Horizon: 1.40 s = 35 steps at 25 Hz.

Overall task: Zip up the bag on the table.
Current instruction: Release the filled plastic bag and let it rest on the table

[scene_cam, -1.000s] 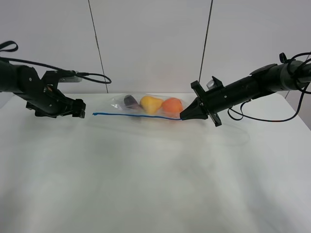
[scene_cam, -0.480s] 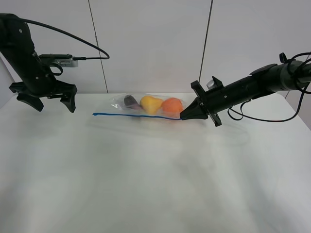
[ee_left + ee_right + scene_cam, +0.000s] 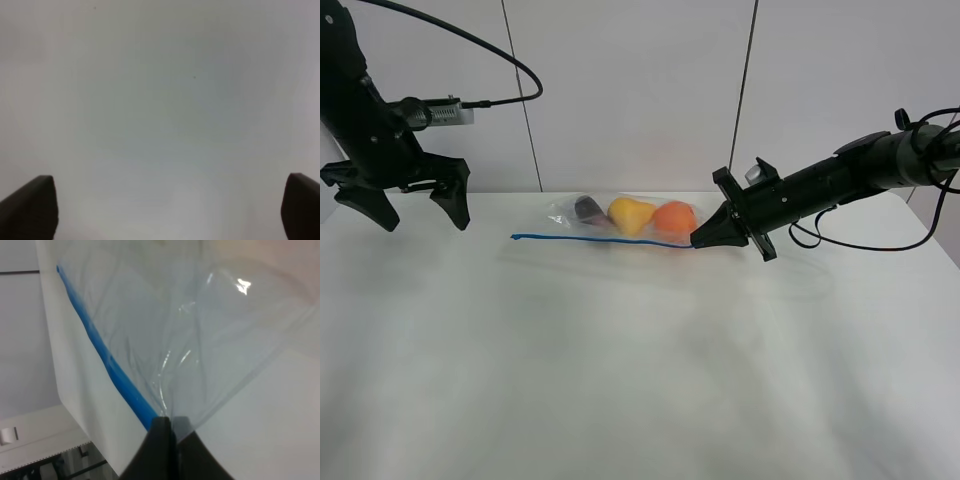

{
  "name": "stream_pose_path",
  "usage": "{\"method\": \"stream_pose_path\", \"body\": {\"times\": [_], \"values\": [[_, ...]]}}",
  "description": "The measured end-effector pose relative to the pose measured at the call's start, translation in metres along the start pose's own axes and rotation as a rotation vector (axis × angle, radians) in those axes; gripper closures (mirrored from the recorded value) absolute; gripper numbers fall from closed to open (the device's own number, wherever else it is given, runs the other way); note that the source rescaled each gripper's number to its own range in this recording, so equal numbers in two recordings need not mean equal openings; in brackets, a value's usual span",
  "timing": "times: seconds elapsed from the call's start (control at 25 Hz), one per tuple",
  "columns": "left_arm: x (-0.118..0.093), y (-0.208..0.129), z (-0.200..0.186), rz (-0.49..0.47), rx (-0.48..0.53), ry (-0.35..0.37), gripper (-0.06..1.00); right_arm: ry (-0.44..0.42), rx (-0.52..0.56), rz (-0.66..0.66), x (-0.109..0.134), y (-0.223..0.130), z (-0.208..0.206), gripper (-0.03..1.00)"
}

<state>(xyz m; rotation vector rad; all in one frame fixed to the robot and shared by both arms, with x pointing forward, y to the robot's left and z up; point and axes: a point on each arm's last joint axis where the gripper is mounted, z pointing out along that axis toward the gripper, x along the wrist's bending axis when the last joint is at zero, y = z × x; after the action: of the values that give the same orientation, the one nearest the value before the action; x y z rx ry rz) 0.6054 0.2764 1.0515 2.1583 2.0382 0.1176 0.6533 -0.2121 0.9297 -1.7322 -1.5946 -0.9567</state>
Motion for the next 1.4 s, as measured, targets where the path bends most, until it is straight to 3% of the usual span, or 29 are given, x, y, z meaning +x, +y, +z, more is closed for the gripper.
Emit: {"method": "stream_pose_path", "body": {"times": [0.4, 0.88, 0.96, 1.16, 1.4], "values": [[-0.002, -0.096, -0.027, -0.002, 0.033, -0.004, -0.06, 0.0, 0.0, 0.0, 0.0, 0.0, 0.0, 0.97], [0.0, -0.24, 0.007, -0.007, 0.15, -0.003, -0.06, 0.003, 0.006, 0.0, 0.0, -0.001, 0.0, 0.97], [0.0, -0.253, 0.007, -0.006, 0.098, -0.002, -0.06, 0.003, 0.006, 0.0, 0.0, -0.001, 0.0, 0.97], [-0.001, -0.262, -0.014, 0.046, -0.163, 0.003, -0.06, 0.003, 0.006, 0.0, 0.0, -0.001, 0.0, 0.97], [-0.001, -0.283, -0.026, 0.071, -0.307, 0.007, -0.06, 0.001, 0.005, -0.001, 0.0, 0.0, 0.0, 0.97]]}}
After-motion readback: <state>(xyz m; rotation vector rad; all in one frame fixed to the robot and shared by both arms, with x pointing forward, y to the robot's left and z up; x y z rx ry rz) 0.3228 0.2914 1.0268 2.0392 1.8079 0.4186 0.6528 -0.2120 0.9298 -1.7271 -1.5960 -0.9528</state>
